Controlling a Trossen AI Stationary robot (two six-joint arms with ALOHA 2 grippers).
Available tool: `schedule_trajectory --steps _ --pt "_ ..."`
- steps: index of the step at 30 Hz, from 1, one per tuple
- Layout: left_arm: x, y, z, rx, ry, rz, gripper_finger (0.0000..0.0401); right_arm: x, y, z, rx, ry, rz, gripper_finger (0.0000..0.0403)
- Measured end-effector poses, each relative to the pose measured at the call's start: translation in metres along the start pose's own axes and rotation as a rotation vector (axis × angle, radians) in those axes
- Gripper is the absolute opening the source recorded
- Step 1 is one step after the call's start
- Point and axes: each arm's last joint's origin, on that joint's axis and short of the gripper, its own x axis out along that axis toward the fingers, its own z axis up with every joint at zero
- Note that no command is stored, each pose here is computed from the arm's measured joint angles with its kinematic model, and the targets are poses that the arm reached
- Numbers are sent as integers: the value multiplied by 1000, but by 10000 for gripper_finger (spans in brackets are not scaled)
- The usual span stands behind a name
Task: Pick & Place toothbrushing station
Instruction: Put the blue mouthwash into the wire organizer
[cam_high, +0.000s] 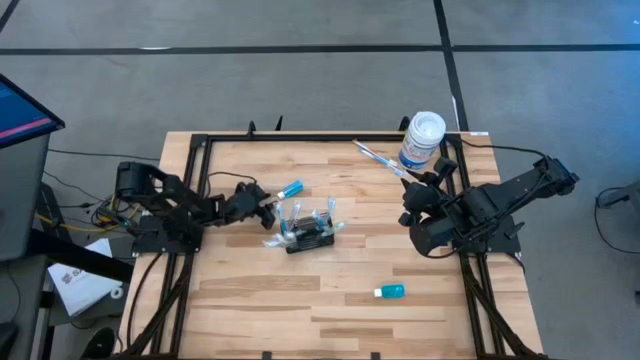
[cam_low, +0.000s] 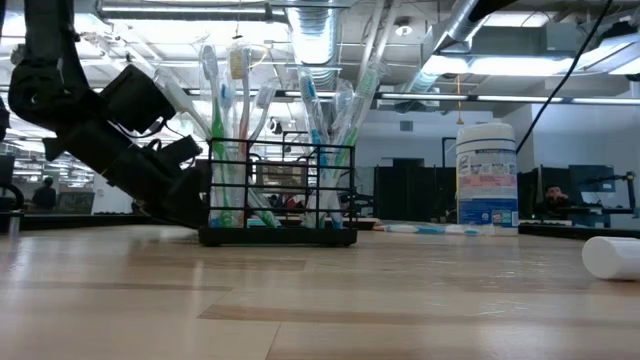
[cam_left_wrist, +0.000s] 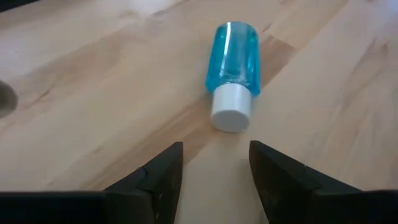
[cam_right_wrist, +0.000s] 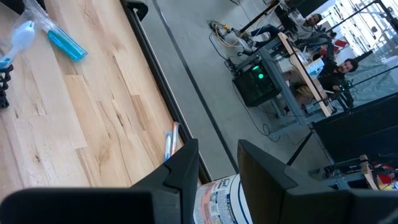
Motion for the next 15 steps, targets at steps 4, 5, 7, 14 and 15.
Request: schedule_trajectory --steps 4,5,7,14,15 --pt "-2 -5 -1 16 -3 -24 190 0 0 0 3 -1 1 102" --pt "-2 -6 -1 19 -6 -21 192 0 0 0 4 -2 1 102" --pt "-3 -6 -2 25 -10 -8 196 0 0 1 8 -3 2 102" --pt "5 -9 -4 35 -2 16 199 0 1 1 15 -5 3 102" --pt "8 -10 -3 37 -6 21 199 0 1 1 15 -5 3 102"
